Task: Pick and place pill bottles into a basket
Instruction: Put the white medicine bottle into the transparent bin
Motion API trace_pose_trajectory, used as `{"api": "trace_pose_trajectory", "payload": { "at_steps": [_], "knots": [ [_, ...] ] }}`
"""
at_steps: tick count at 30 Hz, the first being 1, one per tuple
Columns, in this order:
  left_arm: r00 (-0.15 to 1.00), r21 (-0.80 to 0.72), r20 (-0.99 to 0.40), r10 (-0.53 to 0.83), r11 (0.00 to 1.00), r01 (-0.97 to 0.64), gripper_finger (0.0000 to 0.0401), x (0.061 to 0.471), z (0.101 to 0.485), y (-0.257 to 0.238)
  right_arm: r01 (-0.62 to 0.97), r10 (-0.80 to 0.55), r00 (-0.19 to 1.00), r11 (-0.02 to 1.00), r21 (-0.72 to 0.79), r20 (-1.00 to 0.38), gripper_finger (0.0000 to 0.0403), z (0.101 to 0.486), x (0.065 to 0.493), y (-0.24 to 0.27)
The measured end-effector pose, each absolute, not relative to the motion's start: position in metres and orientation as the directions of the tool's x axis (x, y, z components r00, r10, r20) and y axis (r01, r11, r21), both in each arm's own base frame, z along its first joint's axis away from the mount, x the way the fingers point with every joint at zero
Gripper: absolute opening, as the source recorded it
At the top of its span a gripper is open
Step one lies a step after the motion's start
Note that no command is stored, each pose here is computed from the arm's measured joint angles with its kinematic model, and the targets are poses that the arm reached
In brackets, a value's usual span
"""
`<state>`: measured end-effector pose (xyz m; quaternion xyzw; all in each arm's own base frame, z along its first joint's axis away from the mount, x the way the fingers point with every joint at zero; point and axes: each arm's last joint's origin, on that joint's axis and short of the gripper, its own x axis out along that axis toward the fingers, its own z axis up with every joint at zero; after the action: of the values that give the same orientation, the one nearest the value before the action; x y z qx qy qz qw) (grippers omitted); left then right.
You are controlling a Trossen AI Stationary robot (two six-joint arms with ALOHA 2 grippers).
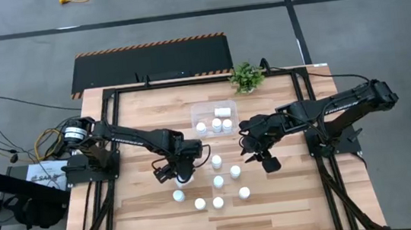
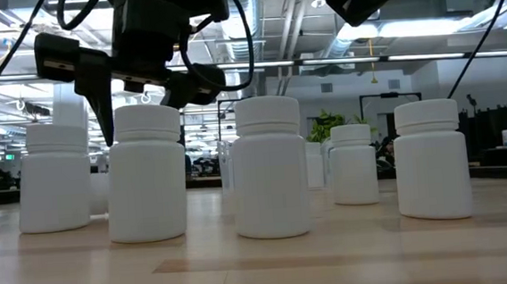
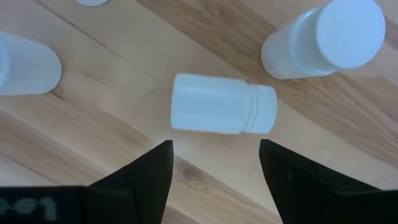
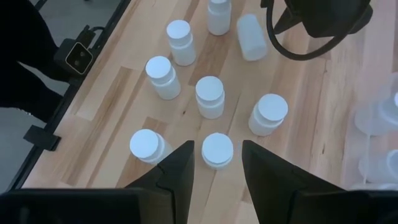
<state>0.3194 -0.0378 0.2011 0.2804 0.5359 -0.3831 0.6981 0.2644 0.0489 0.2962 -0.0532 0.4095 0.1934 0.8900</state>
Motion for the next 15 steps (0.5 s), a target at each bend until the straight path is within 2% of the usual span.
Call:
{"api": "trace_pose_trajectory", "payload": {
  "at_steps": [5, 11, 15],
  "knots": [
    [0.132, -0.024, -0.962, -0.239, 0.556, 0.831, 0.0226, 0.3196, 0.2012, -0.0365, -0.388, 0.301, 0.590, 0.920, 0.064, -0.749, 0.0127, 0.2962, 0.2644, 0.0489],
    [0.125, -0.056, -0.964, -0.233, 0.641, 0.766, 0.0226, 0.3189, 0.2011, -0.0338, -0.388, 0.301, 0.590, 0.920, 0.064, -0.749, 0.0127, 0.2962, 0.2644, 0.0489],
    [0.096, -0.082, -0.969, -0.230, 0.658, 0.749, 0.0226, 0.3160, 0.2008, -0.0344, -0.388, 0.300, 0.590, 0.920, 0.063, -0.750, 0.0127, 0.2962, 0.2644, 0.0489]
  ]
}}
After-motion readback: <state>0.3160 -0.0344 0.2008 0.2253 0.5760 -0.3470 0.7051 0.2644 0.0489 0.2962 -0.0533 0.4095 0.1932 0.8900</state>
